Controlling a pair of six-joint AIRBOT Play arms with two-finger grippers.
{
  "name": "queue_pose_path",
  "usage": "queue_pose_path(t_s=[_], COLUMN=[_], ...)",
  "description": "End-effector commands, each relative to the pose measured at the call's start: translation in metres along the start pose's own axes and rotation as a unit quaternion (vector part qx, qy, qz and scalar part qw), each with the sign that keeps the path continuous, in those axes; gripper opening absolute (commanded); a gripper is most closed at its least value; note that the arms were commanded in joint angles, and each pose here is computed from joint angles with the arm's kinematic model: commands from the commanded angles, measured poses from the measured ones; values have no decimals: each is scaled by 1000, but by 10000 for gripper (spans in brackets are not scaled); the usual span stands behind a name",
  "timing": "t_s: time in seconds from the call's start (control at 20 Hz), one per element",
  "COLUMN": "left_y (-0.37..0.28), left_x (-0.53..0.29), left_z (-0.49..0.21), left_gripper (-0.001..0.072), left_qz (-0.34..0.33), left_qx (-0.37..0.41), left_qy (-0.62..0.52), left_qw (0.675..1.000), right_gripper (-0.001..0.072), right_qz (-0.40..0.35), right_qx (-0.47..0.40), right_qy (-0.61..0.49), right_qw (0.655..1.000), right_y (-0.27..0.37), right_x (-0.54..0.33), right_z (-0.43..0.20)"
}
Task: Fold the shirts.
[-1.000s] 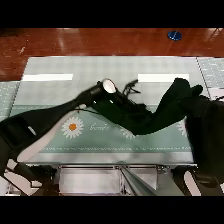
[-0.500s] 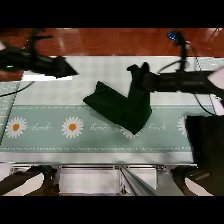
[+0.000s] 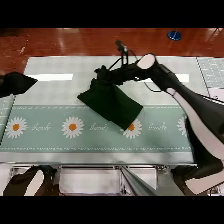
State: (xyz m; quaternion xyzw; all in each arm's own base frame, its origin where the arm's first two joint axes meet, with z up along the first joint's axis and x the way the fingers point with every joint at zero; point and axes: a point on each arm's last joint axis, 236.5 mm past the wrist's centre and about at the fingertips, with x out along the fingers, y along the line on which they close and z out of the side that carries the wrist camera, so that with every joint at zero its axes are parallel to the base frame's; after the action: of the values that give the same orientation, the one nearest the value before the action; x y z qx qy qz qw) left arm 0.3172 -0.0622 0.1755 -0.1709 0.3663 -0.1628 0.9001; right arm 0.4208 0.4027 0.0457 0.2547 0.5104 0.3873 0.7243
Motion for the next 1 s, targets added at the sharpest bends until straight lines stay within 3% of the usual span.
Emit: queue_pose_path(t_s=[0.0, 0.15, 0.3, 0.35, 0.45, 0.6, 0.65, 0.75, 0.85, 0.95], left_y=[19, 29, 35, 35, 33, 26, 21, 10, 0, -9], left_x=[17, 38, 47, 47, 46, 49, 50, 54, 58, 61], left_z=[-17, -32, -37, -37, -38, -41, -42, -46, -50, -50], left_gripper=[26, 26, 26, 26, 26, 26, 26, 26, 26, 25], left_qz=[9, 3, 3, 3, 0, -7, -12, -23, -33, -40], left_qx=[-30, -62, -72, -72, -71, -61, -57, -45, -32, -23], left_qy=[7, 34, 50, 50, 51, 57, 60, 68, 73, 73], left_qw=[999, 998, 996, 996, 996, 996, 997, 996, 996, 996], right_gripper=[432, 418, 413, 413, 413, 413, 413, 413, 413, 413], right_qz=[13, 24, 10, -26, -184, -344, -354, -301, -219, -201], right_qx=[-7, -7, -13, -33, -57, -10, 28, 148, 216, 277], right_qy=[42, 55, 47, 46, 29, -69, -116, -196, -199, -175], right_qw=[999, 998, 999, 998, 981, 936, 927, 922, 930, 923], right_y=[2, 3, -2, -11, -53, -107, -122, -151, -156, -175], right_x=[45, 14, -85, -125, -213, -294, -298, -272, -228, -200], right_z=[-22, -10, 19, 20, 9, -36, -57, -108, -149, -186])
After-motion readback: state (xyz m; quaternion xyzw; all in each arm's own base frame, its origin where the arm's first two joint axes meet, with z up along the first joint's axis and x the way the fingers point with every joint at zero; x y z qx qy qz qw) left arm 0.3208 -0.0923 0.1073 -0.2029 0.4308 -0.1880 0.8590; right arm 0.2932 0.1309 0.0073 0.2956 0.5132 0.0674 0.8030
